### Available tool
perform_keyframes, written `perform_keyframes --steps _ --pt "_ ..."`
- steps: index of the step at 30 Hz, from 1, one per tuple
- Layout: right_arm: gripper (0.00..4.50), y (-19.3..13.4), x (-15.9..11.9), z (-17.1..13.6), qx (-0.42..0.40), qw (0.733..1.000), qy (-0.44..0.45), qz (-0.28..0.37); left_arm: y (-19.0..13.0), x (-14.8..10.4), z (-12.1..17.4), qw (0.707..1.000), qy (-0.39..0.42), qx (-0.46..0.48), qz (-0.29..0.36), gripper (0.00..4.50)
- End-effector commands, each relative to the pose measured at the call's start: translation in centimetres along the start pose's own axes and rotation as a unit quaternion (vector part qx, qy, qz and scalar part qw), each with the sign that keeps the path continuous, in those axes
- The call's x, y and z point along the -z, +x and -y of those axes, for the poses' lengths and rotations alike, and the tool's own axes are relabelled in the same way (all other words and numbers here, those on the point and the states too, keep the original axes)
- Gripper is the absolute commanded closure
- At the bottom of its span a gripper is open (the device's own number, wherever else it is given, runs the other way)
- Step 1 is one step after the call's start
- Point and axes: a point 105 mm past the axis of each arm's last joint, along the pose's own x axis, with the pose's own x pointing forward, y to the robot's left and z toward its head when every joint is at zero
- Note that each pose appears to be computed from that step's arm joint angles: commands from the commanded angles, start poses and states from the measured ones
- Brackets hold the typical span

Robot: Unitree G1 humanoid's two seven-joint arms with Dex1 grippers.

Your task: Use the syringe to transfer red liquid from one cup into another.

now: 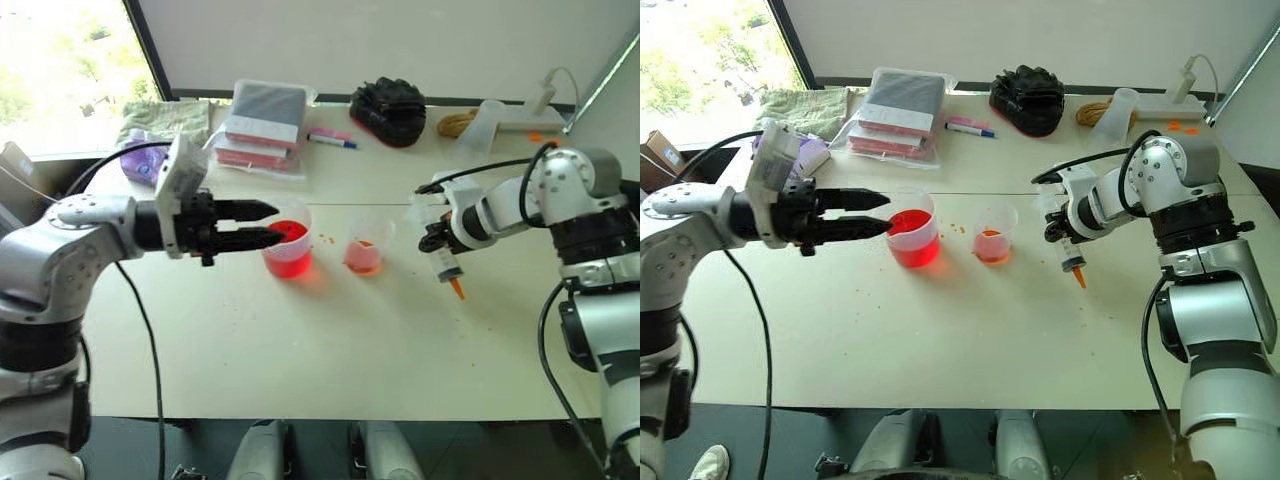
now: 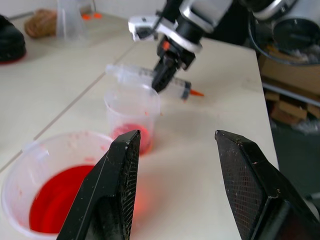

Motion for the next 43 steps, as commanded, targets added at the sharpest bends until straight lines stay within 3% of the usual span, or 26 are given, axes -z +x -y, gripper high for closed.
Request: perform_keyframes --steps 1,8,16,17,21,22,28,33,38,43 --pt "3.17 -0.6 -0.8 -0.2 0.002 1.000 0.005 0.012 -1.2 -0.4 1.0 0.999 0.023 0.023 -0.022 2.05" --pt "3.17 0.2 -0.4 -0.1 0.012 1.000 0.016 -0.001 -2.5 0.5 0.3 0.997 0.029 0.018 -0.067 2.05" --pt "3.17 0.6 -0.1 0.1 0.020 1.000 0.019 -0.007 -2.2 1.2 0.8 0.996 0.017 0.037 -0.074 2.05" --pt "2.16 0.6 -0.2 0.1 0.020 1.000 0.018 -0.005 -2.1 1.2 0.8 0.997 0.013 0.040 -0.072 1.98" --pt "0.30 0.4 -0.3 0.0 0.019 1.000 0.014 0.000 -1.8 1.3 1.0 0.997 0.003 0.046 -0.063 1.98" --pt "0.06 0.3 -0.3 0.1 0.019 1.000 0.013 0.002 -1.8 1.3 1.1 0.997 0.002 0.050 -0.061 1.98" --pt "0.06 -1.2 -0.5 0.5 0.033 0.998 -0.030 0.039 -1.8 1.6 1.1 0.997 0.001 0.049 -0.060 1.98" --pt "0.06 -4.4 -0.3 0.1 0.008 0.991 -0.105 0.087 -2.2 2.1 0.6 0.997 -0.002 0.037 -0.066 1.98" --pt "0.06 -8.2 0.4 -1.1 -0.027 0.971 -0.192 0.140 -2.8 2.2 -0.9 0.998 0.007 0.005 -0.067 1.98" --pt "0.06 -10.0 1.2 -2.1 -0.059 0.948 -0.257 0.179 -2.6 2.3 -1.2 0.998 0.013 -0.004 -0.067 1.98"
